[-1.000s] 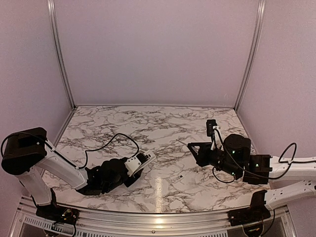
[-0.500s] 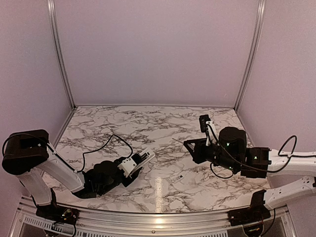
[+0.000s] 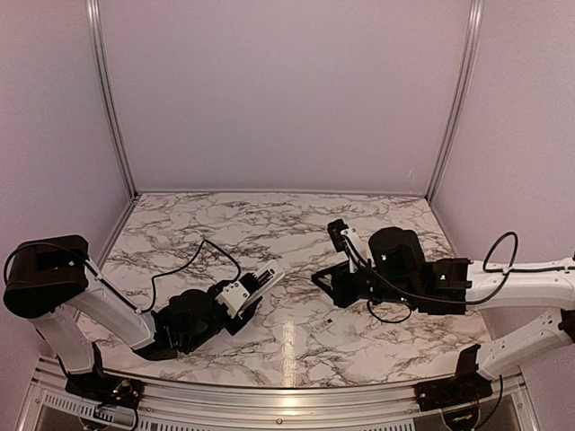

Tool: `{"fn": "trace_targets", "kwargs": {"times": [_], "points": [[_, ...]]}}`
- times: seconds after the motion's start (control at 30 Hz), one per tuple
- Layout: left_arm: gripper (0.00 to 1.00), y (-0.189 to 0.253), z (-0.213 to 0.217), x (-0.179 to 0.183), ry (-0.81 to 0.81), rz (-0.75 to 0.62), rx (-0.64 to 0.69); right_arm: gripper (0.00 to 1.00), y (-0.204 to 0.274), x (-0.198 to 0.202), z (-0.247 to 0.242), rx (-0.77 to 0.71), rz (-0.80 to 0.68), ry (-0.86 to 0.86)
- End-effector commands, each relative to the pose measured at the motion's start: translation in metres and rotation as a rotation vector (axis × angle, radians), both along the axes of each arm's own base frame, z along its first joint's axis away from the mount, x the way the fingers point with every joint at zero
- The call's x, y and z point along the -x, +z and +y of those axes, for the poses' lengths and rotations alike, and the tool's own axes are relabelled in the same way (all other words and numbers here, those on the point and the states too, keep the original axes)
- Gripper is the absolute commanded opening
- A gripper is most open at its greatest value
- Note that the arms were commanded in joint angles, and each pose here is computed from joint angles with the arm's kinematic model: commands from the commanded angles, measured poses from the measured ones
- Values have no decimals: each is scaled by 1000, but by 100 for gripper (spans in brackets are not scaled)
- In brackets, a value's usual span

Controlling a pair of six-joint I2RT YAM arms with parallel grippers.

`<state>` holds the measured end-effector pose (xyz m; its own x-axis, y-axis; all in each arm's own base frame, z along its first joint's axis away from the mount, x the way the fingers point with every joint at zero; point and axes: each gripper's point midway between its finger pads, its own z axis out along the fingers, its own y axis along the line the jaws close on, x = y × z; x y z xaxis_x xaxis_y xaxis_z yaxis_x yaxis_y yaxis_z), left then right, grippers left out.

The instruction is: Unload the batteries from the remote control

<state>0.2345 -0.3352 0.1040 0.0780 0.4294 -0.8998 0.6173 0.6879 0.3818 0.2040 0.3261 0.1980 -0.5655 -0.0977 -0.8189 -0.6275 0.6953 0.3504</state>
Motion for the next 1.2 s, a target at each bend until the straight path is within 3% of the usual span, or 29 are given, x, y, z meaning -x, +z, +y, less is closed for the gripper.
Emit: {"fn": "trace_targets", "kwargs": {"times": [0.0, 0.7, 1.17], "points": [[0, 0, -5, -4, 39, -3, -18, 0, 13, 4, 23, -14, -1, 65], [0, -3, -4, -10, 91, 1, -49, 0, 0, -5, 69, 53, 2, 71], [0, -4, -7, -9, 97, -1, -60, 0, -14, -16, 71, 104, 1, 23]]}}
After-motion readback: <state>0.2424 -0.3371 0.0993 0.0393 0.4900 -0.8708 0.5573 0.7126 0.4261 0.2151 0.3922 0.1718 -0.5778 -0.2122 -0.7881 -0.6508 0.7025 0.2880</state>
